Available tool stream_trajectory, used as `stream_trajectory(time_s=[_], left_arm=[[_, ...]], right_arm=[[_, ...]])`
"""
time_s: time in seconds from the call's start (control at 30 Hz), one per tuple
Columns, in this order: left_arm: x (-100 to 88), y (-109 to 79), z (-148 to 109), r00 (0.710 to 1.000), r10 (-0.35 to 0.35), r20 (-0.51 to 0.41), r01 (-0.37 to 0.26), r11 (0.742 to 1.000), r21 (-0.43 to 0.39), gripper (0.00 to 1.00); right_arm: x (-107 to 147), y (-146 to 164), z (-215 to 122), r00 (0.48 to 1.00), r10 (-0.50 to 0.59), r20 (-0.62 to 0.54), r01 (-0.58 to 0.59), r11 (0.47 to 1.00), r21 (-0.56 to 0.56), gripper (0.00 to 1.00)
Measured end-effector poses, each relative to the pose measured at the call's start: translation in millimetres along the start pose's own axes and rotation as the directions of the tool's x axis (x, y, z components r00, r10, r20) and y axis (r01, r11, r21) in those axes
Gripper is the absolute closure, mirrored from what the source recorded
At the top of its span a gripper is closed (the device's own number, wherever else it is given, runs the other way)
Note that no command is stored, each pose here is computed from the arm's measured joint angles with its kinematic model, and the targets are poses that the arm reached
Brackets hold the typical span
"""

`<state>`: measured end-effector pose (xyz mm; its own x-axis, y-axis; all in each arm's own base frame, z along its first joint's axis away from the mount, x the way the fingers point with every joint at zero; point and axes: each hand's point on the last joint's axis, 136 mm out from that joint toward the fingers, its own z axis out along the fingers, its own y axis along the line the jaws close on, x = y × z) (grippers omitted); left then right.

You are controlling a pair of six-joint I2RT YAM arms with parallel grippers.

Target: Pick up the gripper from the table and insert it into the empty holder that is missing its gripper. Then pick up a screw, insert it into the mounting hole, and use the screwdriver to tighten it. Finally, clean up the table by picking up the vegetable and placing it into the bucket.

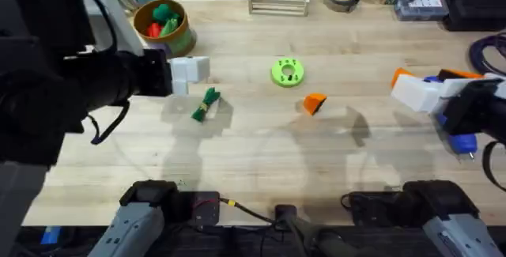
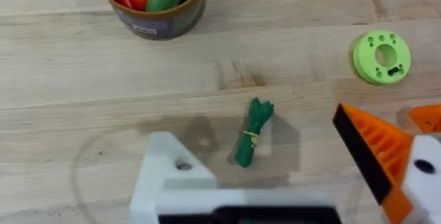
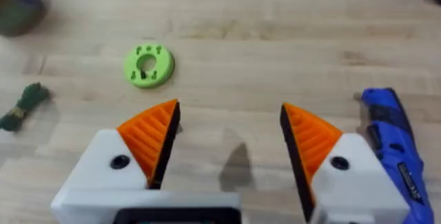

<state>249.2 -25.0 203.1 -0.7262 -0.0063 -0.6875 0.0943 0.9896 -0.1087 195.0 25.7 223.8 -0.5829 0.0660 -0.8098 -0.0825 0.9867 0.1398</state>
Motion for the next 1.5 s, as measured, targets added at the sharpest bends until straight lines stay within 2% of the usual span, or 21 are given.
stream_trajectory(time_s=[0.1, 0.47, 0.77, 0.9, 0.93, 0.97, 1.13, 1.17, 1.2, 1.23, 1.4, 1.43, 1.5], left_arm=[[2.4, -0.7, 6, 1.0, -0.004, -0.027, 0.004, 1.0, 0.009, 0.007], [15.3, 0.9, 30, 0.99, -0.02, -0.14, 0.023, 1.0, 0.018, 0.007], [45.3, 5.0, 80, 0.936, -0.049, -0.35, 0.061, 0.998, 0.024, 0.006], [52.3, 0.5, 97, 0.919, -0.034, -0.393, 0.054, 0.998, 0.039, 0.016], [52.9, -2.3, 101, 0.917, -0.027, -0.397, 0.049, 0.998, 0.047, 0.084], [53.2, -4.9, 103, 0.916, -0.021, -0.399, 0.047, 0.998, 0.053, 0.213], [52.0, -15.4, 108, 0.919, 0.016, -0.394, 0.018, 0.996, 0.082, 0.956], [51.6, -16.4, 108, 0.92, 0.019, -0.392, 0.015, 0.996, 0.085, 0.983], [51.4, -16.8, 108, 0.92, 0.02, -0.391, 0.015, 0.996, 0.087, 0.982], [50.6, -16.7, 108, 0.921, 0.023, -0.388, 0.012, 0.996, 0.087, 0.856], [39.5, -18.4, 100, 0.941, 0.027, -0.336, 0.005, 0.996, 0.092, 0.088], [35.0, -19.0, 97, 0.949, 0.026, -0.315, 0.004, 0.996, 0.093, 0.027], [25.2, -20.3, 89, 0.963, 0.03, -0.267, -0.004, 0.995, 0.096, 0.007]], right_arm=[[6, 1, 1, 0.999, 0.009, -0.045, -0.01, 1.0, -0.009, 0.116], [10, 21, -2, 0.997, 0.03, -0.073, -0.039, 0.992, -0.118, 0.117], [9, 22, -2, 0.997, 0.04, -0.071, -0.049, 0.991, -0.124, 0.116], [7, 22, -2, 0.997, 0.039, -0.062, -0.046, 0.991, -0.126, 0.117], [7, 22, -2, 0.997, 0.039, -0.061, -0.046, 0.991, -0.126, 0.116], [7, 22, -2, 0.997, 0.039, -0.062, -0.046, 0.991, -0.126, 0.117], [7, 22, -2, 0.997, 0.039, -0.062, -0.046, 0.991, -0.126, 0.116], [7, 22, -2, 0.997, 0.039, -0.061, -0.046, 0.991, -0.126, 0.117], [7, 22, -2, 0.997, 0.039, -0.062, -0.046, 0.991, -0.126, 0.116], [7, 22, -2, 0.997, 0.039, -0.061, -0.046, 0.991, -0.126, 0.116], [7, 22, -2, 0.997, 0.039, -0.061, -0.046, 0.991, -0.126, 0.117], [7, 22, -2, 0.997, 0.039, -0.061, -0.047, 0.991, -0.126, 0.116], [7, 22, -2, 0.997, 0.039, -0.061, -0.047, 0.991, -0.126, 0.117]])
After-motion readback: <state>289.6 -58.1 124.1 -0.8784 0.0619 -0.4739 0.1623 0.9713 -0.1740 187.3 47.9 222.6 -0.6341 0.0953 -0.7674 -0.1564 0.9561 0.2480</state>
